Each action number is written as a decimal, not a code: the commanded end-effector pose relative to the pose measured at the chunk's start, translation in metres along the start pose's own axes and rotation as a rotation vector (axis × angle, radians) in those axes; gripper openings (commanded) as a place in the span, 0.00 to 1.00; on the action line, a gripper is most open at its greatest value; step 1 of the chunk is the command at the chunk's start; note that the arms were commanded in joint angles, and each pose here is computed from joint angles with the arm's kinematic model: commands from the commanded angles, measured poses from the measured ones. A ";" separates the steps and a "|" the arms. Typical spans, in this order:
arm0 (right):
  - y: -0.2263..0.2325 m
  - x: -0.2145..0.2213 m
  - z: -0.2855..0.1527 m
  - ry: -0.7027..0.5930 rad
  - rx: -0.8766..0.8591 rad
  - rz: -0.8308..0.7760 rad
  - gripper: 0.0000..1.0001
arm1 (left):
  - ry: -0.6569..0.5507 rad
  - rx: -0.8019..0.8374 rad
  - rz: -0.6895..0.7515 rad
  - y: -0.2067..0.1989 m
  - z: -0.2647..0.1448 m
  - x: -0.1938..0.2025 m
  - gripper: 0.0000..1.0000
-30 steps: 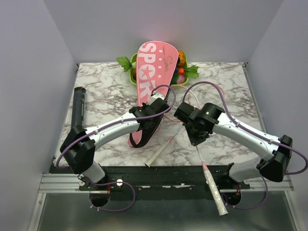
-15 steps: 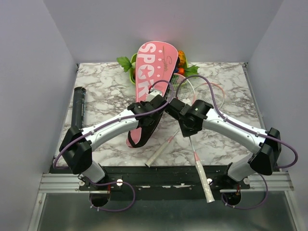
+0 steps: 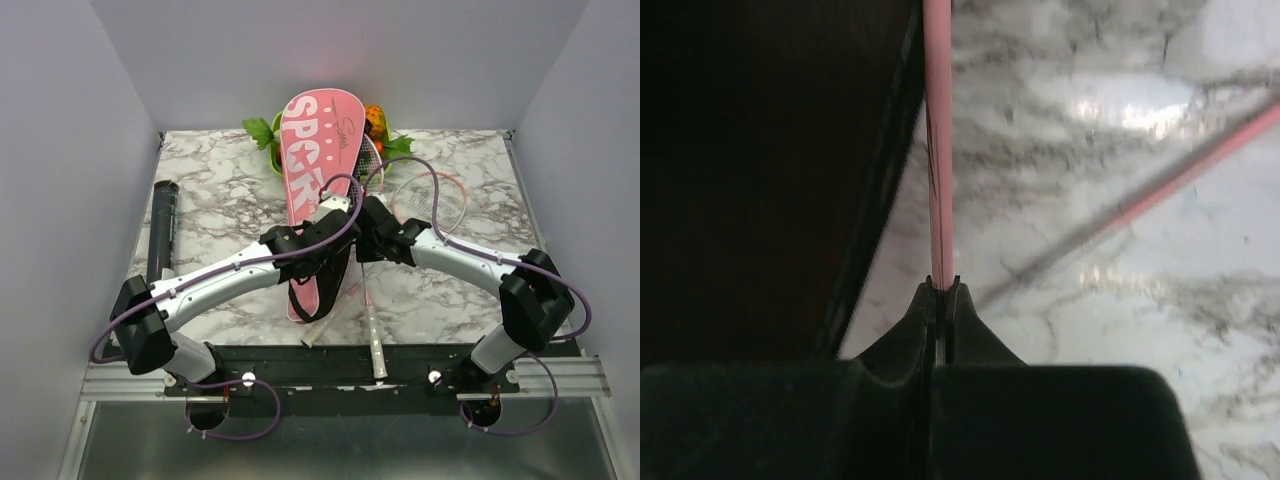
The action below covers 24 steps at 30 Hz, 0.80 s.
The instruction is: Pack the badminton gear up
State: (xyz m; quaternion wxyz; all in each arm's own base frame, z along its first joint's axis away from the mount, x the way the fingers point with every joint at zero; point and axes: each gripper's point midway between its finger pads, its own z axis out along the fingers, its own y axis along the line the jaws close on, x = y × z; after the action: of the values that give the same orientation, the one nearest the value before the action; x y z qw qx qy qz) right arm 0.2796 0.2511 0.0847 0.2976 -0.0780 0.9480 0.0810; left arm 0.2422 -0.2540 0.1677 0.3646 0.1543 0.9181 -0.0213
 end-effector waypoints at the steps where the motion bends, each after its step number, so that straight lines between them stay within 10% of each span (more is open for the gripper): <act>1: 0.031 -0.079 0.005 -0.232 -0.183 0.079 0.01 | -0.028 0.115 -0.039 -0.020 -0.013 -0.005 0.00; 15: 0.066 -0.150 0.000 -0.287 -0.451 0.043 0.00 | 0.013 0.146 -0.042 -0.025 0.001 0.028 0.00; 24: 0.056 -0.116 -0.020 -0.215 -0.479 -0.007 0.00 | 0.000 0.178 -0.049 -0.028 0.003 0.036 0.00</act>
State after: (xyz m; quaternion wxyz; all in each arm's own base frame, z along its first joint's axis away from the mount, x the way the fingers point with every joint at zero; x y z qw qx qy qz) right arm 0.3487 0.3170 0.1353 0.3235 -0.1269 0.8946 0.2810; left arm 0.2266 -0.2562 0.1315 0.3540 0.1520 0.9210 -0.0581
